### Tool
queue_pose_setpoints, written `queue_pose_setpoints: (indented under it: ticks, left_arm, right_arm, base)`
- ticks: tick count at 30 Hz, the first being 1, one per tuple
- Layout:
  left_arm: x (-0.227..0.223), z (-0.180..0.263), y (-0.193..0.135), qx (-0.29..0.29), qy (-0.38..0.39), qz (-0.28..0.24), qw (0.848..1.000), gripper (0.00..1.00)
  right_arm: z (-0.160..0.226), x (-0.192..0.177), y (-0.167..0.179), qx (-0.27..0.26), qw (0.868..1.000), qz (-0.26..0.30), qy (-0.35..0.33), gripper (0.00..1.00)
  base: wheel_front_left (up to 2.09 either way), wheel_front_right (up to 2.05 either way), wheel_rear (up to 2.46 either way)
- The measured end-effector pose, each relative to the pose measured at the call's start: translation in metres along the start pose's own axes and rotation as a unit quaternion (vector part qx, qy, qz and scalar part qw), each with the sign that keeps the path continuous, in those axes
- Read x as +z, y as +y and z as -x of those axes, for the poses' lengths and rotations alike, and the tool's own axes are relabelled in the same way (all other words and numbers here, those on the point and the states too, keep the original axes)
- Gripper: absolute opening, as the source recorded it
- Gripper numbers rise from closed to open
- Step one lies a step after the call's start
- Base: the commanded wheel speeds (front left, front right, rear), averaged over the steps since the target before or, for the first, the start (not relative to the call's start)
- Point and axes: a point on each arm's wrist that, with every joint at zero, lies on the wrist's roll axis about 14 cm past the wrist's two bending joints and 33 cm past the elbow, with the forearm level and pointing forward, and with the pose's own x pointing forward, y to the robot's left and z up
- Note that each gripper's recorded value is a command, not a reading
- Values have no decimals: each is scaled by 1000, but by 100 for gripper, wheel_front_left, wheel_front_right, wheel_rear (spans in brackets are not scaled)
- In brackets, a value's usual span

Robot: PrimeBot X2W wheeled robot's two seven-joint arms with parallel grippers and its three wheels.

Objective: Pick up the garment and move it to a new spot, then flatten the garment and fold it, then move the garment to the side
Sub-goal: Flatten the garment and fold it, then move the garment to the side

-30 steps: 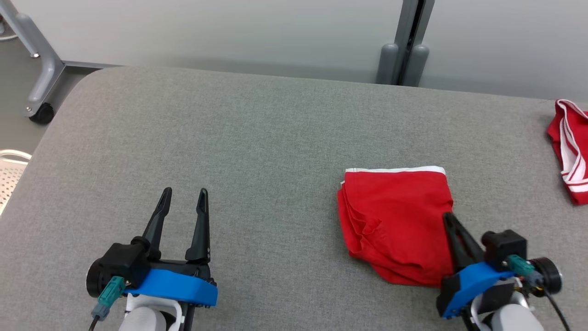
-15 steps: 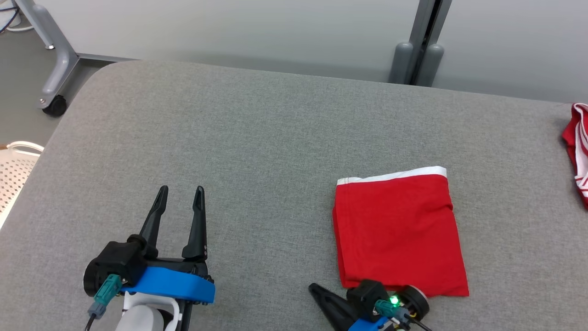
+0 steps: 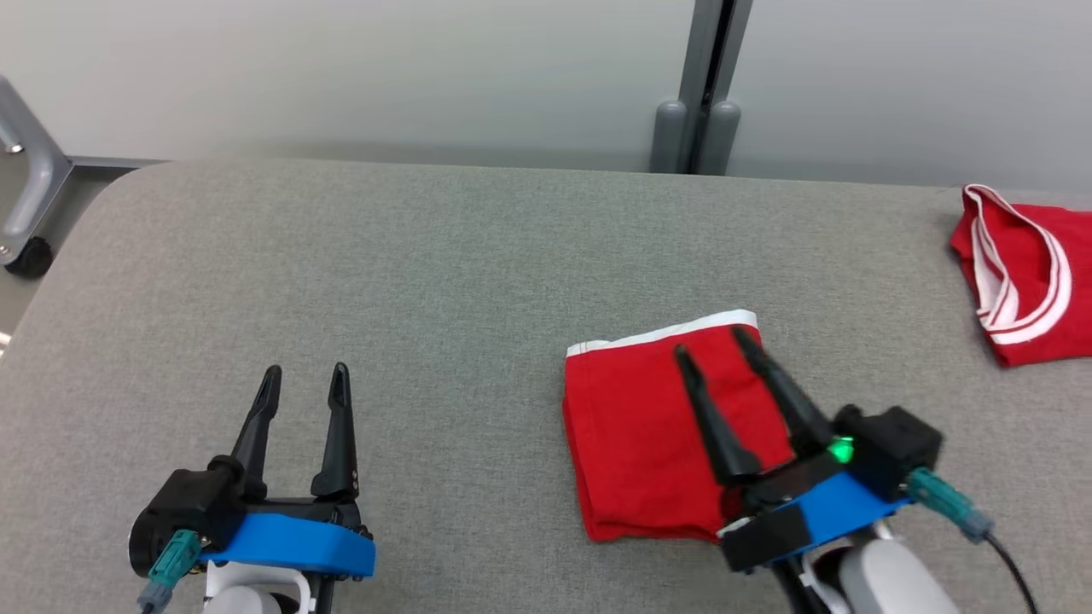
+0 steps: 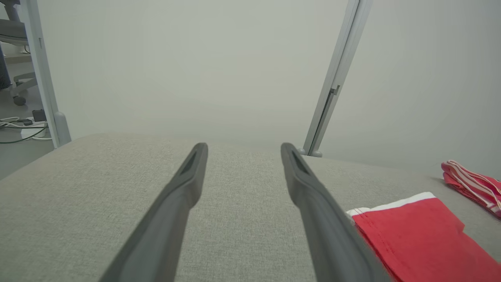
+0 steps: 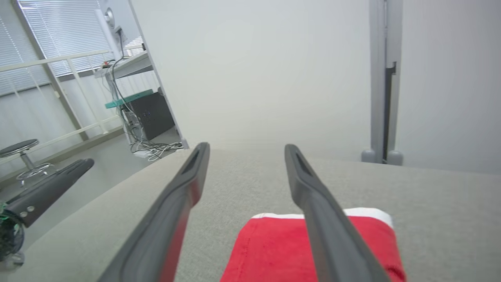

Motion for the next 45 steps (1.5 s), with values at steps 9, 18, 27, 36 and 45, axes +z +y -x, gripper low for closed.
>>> queue_pose_setpoints:
  ticks: [9, 18, 27, 36, 45]
  left_arm:
    - [3, 1, -8, -8, -7, 6, 1000, 100]
    - [-5, 16, -1, -1, 7, -2, 1000, 100]
    - [-16, 30, -4, -5, 25, -2, 1000, 100]
    - [-18, 33, -4, -6, 28, -1, 1000, 100]
    - [-25, 36, -1, 1, 38, -1, 999, 100]
  right_arm:
    - [73, 59, -114, -201, 976, 80, -30, 100]
    - [121, 56, -145, -276, 957, 84, 20, 100]
    - [130, 51, -140, -276, 957, 82, 35, 100]
    - [133, 24, -138, -274, 957, 59, 79, 100]
    - [132, -1, -138, -268, 956, 65, 101, 100]
  base:
    - [0, 0, 0]
    - [0, 0, 0]
    - [0, 0, 0]
    - [0, 0, 0]
    - [0, 0, 0]
